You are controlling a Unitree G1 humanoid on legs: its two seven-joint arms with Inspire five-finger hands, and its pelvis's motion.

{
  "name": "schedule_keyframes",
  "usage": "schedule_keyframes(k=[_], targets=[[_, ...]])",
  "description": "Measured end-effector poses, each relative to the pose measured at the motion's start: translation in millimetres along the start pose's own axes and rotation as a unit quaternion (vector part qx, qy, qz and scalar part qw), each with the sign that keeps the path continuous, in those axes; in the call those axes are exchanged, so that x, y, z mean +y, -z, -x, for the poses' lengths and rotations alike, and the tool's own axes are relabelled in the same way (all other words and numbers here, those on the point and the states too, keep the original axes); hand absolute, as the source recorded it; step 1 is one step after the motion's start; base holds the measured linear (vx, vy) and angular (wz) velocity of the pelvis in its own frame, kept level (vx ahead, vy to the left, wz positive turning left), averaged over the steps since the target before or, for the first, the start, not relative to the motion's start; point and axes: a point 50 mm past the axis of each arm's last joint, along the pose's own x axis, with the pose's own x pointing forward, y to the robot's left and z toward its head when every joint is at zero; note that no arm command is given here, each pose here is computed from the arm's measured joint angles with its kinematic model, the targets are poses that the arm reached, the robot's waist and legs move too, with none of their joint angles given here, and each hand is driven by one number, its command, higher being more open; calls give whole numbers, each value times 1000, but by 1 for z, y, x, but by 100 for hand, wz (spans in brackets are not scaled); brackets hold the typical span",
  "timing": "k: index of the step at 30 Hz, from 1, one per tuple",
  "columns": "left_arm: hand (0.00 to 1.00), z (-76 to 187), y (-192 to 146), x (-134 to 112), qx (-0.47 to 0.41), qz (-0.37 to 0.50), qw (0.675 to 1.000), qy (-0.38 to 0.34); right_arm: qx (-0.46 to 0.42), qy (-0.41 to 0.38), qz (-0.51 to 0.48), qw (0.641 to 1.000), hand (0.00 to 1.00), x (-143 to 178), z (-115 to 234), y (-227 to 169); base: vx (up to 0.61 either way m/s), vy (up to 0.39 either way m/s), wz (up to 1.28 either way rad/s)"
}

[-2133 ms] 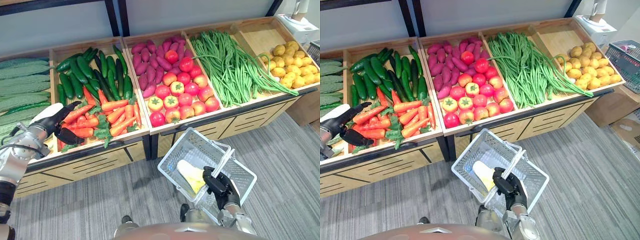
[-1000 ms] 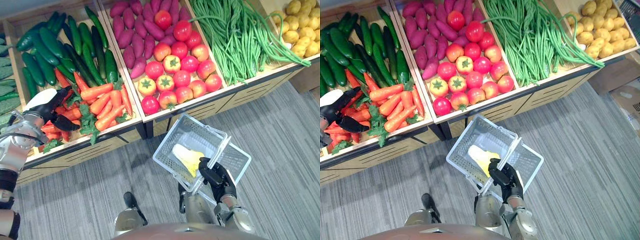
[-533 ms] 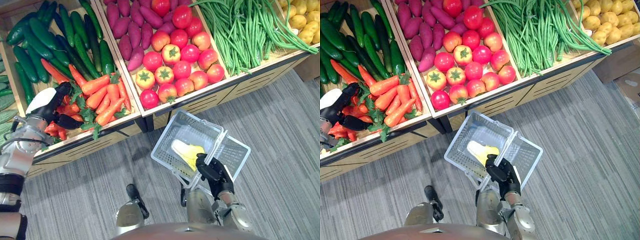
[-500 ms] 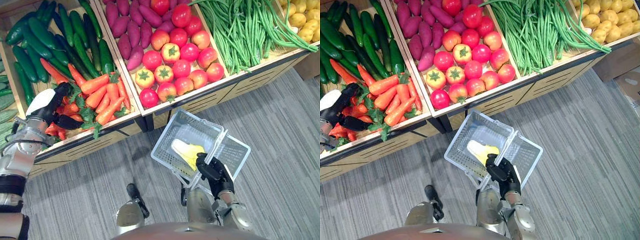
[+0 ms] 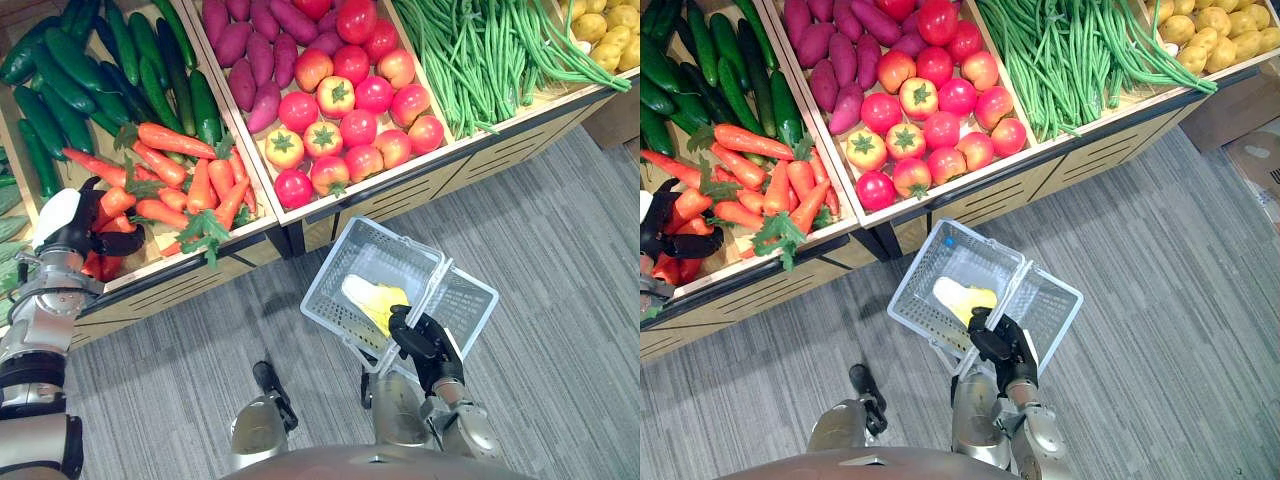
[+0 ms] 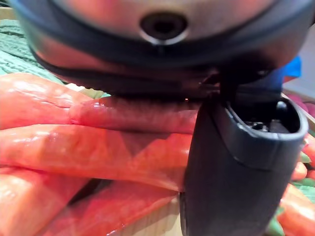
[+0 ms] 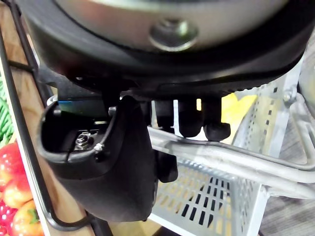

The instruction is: Pick vegetable in the basket

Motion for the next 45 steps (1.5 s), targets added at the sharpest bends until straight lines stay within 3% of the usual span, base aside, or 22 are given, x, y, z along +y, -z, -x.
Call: schedule_keyframes(k=[12,20,30,45], targets=[[0,-5,-1,-4,12,22,1000,-4,8,2,13,1000,0,-3,-2,1,-13,-5,2],[0,-13,-28,6,-18,37,999,6,6,9,12,1000,0,-6,-2,0,11,-12,6],[0,-8,-92,64,-171,42,983,-55,-2,24,-7,1000,0,-6,-2,-3,11,-2,2],[0,12,-101,56,-219,67,973,-12,21,136,-21,990,0,-55,27,5,-15,-3,12]])
